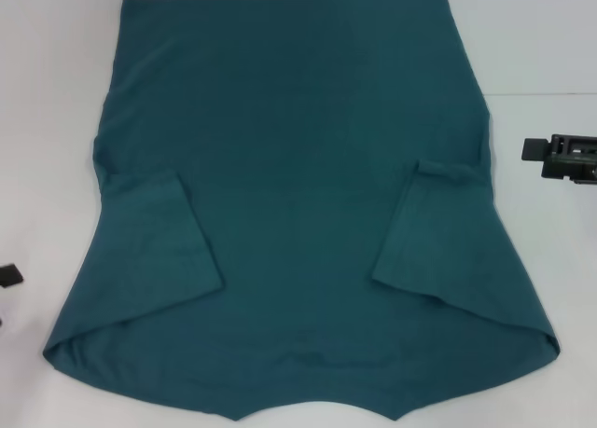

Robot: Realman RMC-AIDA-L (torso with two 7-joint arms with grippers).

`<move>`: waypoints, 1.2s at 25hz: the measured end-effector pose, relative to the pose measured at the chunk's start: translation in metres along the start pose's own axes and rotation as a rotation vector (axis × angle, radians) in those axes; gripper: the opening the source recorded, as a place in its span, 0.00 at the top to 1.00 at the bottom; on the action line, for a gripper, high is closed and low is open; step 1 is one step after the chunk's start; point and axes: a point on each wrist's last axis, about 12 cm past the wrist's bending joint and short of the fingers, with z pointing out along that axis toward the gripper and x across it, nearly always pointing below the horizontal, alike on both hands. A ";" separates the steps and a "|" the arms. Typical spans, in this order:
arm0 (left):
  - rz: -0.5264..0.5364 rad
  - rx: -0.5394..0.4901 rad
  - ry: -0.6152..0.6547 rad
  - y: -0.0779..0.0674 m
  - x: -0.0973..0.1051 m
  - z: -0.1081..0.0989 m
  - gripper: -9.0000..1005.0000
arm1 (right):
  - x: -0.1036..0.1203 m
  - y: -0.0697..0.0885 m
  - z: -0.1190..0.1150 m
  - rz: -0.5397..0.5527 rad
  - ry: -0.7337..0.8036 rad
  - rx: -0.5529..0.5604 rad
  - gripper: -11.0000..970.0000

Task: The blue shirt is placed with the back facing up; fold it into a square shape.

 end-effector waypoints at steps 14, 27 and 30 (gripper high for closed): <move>-0.034 0.016 0.115 0.000 0.016 0.016 0.10 | -0.002 0.001 0.000 -0.007 0.004 -0.002 0.15; -0.029 -0.003 0.099 0.005 0.019 0.019 0.10 | -0.001 0.001 -0.002 -0.004 0.001 -0.011 0.15; -0.033 -0.007 0.095 0.006 0.020 0.021 0.10 | -0.001 0.001 -0.003 -0.002 -0.005 -0.013 0.15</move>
